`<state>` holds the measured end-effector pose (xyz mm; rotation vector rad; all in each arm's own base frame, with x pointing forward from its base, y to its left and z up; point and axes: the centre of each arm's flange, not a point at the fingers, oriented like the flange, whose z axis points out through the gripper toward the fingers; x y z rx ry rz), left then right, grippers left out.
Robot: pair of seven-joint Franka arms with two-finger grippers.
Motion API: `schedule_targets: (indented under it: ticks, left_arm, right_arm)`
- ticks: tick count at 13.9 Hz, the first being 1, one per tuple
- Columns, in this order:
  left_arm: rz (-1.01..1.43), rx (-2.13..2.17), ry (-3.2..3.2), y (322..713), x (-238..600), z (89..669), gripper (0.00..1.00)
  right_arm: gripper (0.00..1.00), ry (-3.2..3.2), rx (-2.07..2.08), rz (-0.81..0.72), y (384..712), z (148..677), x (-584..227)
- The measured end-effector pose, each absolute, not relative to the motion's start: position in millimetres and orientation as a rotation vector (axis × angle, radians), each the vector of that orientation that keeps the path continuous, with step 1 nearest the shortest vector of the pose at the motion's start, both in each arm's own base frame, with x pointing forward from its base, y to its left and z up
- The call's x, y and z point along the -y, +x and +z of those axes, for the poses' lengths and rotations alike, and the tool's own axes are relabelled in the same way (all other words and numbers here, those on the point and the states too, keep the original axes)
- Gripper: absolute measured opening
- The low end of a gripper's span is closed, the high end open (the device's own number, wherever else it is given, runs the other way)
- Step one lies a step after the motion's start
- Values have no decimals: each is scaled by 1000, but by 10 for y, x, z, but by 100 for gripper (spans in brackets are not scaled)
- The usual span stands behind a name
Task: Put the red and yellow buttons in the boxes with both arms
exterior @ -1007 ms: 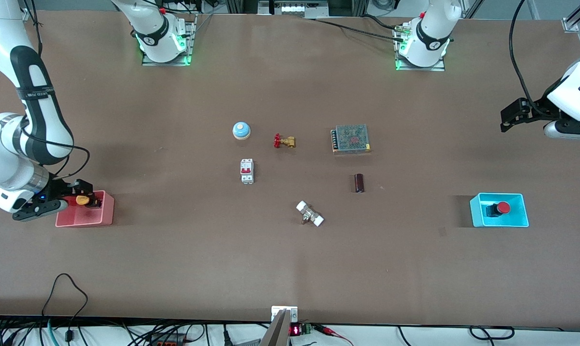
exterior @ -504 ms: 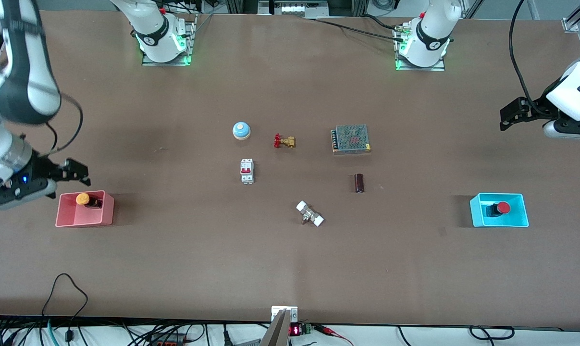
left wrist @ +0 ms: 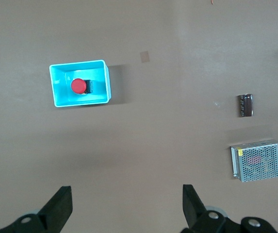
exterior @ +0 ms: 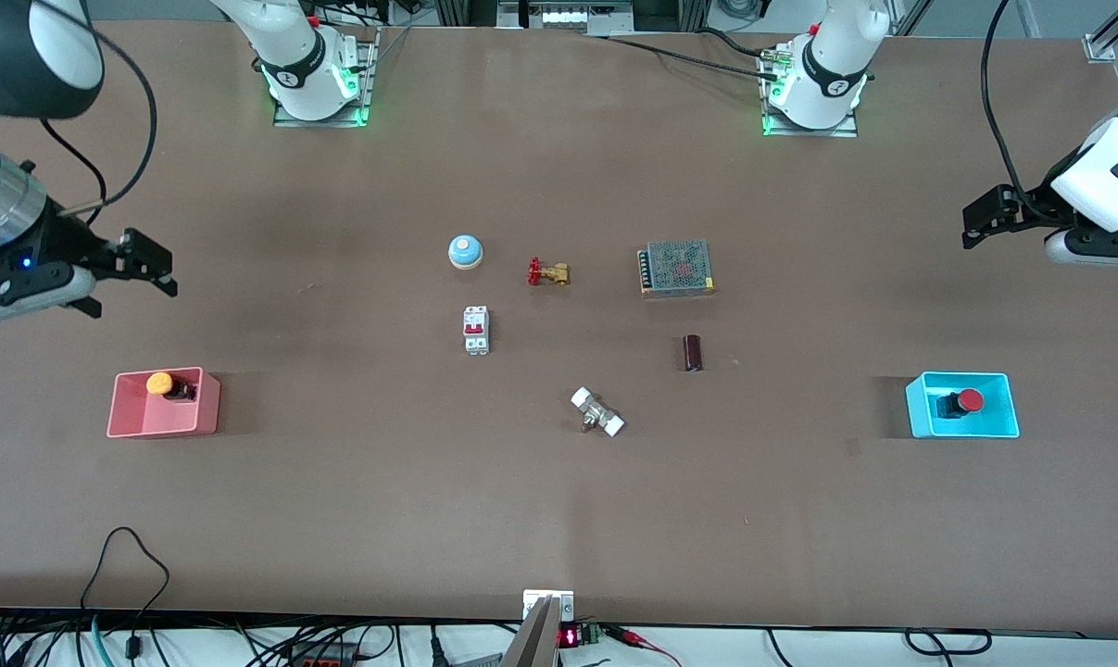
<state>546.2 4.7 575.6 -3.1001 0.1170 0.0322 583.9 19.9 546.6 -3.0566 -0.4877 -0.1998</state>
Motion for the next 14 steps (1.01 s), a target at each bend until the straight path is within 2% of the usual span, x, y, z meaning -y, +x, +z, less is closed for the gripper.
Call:
schedule_targets:
  ticks: [5, 14]
  left_arm:
    - [26, -125, -3100, 5454, -19, 5820, 100]
    - [29, -131, -3099, 5449, 4, 5841, 100]
  right_arm:
    - [100, -3139, 329, -83, 5582, 5798, -465]
    - [100, -3152, 274, -56, 5540, 6003, -557]
